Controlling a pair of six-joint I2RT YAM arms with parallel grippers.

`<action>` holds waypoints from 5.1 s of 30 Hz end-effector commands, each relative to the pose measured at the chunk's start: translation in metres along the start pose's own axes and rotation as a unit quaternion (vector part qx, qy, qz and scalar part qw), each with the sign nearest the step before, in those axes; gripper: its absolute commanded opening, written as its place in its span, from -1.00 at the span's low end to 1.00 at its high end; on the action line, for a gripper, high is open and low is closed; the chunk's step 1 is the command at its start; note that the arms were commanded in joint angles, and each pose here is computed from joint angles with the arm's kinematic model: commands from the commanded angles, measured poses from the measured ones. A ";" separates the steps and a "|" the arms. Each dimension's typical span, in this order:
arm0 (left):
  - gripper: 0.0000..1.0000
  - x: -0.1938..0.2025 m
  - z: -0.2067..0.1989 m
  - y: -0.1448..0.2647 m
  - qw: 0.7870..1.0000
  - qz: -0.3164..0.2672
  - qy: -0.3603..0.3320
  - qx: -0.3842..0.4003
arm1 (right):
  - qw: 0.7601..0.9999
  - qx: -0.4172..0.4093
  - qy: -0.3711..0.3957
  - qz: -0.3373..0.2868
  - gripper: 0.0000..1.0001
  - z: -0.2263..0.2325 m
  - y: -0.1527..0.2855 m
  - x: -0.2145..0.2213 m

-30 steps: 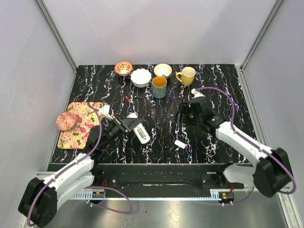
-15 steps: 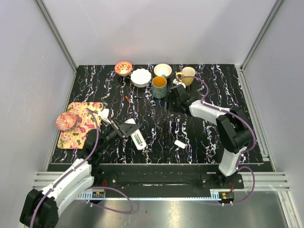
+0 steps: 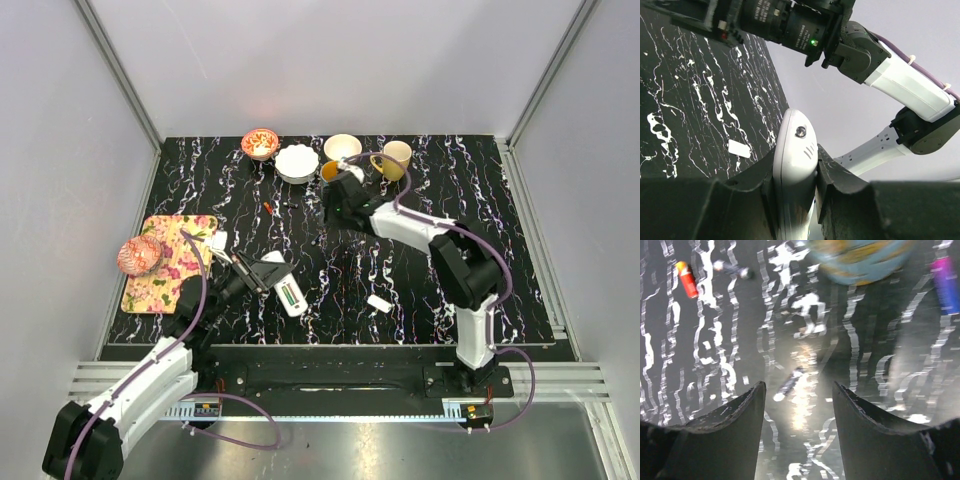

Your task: Load the batteries into the remote control

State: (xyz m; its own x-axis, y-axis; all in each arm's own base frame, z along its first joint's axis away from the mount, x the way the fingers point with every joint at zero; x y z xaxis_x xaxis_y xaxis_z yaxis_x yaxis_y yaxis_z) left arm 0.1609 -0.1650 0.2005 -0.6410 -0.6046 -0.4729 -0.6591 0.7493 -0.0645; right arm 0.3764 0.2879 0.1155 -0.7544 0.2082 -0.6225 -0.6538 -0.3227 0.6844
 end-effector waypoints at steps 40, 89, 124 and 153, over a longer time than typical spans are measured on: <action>-1.00 -0.013 -0.024 0.001 0.997 -0.044 0.006 0.065 | 0.978 0.162 0.069 0.114 -0.57 -0.007 -0.033 0.073; -1.00 -0.015 -0.027 -0.008 0.996 -0.029 -0.007 0.085 | 0.923 0.202 -0.324 0.049 -1.00 -0.095 0.039 0.065; -1.00 -0.008 -0.025 -0.005 0.997 -0.034 0.002 0.071 | 0.997 0.063 0.033 -0.001 0.47 -0.081 0.091 0.020; -1.00 -0.009 -0.018 -0.003 0.999 -0.034 -0.023 0.031 | 0.960 0.069 0.239 0.127 0.62 -0.069 0.007 0.033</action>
State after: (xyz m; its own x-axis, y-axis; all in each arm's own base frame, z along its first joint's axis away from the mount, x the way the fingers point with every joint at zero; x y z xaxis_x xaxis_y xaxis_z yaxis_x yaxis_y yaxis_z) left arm 0.1576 -0.1658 0.1947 -0.6277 -0.6200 -0.4708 -0.6759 0.7341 -0.0656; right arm 0.3426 0.2240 0.0703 -0.8114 -0.2981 -0.5027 -0.4689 -0.1813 0.8644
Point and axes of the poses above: each gripper's point midway between its finger pads, its own y axis back along the fingers, its own z axis along the line the jaws close on, x = y × z, the point moved 6 cm from there along y, back along the fingers, and after that the axes turned 4 degrees about -y, right-handed, at the moved point
